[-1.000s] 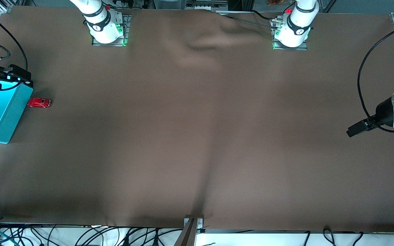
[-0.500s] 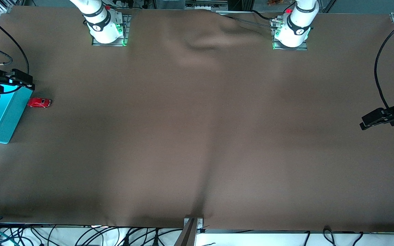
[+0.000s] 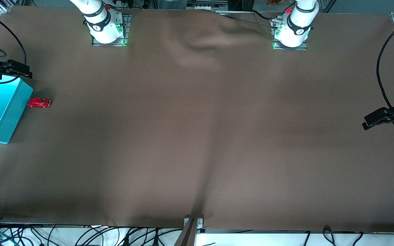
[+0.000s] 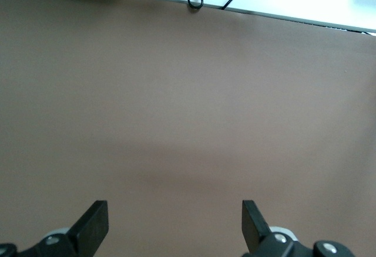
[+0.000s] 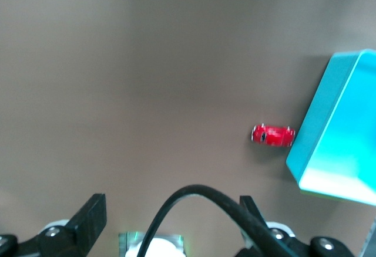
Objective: Wind red beetle toy and store in blue box
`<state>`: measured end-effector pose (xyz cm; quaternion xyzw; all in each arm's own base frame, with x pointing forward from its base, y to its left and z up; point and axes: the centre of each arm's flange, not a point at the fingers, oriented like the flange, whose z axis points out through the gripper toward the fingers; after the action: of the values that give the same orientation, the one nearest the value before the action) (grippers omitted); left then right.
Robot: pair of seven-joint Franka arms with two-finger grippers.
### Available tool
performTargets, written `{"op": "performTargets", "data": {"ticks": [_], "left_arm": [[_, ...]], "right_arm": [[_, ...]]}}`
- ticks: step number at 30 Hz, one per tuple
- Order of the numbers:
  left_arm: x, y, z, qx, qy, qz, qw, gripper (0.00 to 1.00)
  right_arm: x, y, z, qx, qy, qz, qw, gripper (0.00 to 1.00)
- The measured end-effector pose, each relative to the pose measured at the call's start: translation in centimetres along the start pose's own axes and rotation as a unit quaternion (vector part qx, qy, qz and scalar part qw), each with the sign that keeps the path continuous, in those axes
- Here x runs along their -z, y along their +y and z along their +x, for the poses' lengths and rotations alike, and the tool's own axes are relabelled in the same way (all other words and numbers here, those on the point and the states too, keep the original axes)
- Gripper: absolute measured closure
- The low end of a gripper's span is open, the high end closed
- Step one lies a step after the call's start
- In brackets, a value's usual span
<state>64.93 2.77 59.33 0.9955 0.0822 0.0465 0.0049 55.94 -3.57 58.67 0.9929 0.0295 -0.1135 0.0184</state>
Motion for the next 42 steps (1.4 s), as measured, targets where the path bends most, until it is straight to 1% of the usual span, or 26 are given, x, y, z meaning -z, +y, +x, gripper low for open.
{"op": "performTargets", "data": {"ticks": [7, 11, 15, 22, 30, 42], "left_arm": [[0.3, -0.2, 0.1, -0.007, 0.003, 0.0, 1.0, 0.0], [0.3, 0.1, 0.0, -0.011, 0.003, -0.001, 1.0, 0.0], [0.3, 0.3, 0.0, -0.013, 0.003, -0.001, 1.0, 0.0], [0.3, 0.3, 0.0, -0.018, 0.003, -0.001, 1.0, 0.0], [0.3, 0.5, 0.0, -0.02, 0.003, -0.002, 1.0, 0.0], [0.4, 0.8, -0.1, -0.022, 0.003, -0.002, 1.0, 0.0]], "right_arm": [[0.1, 0.1, 0.2, -0.006, 0.009, -0.001, 1.0, 0.0], [-0.1, 0.0, 0.6, -0.038, 0.015, -0.001, 0.999, 0.0], [-1.6, 0.1, 1.5, -0.058, 0.024, -0.002, 0.998, 0.0], [-3.7, 1.7, 1.9, -0.08, 0.023, 0.0, 0.997, 0.0], [-6.3, 4.0, 2.5, -0.105, 0.035, 0.001, 0.994, 0.0], [-11.1, 5.6, 3.3, -0.137, 0.052, 0.002, 0.989, 0.0]]}}
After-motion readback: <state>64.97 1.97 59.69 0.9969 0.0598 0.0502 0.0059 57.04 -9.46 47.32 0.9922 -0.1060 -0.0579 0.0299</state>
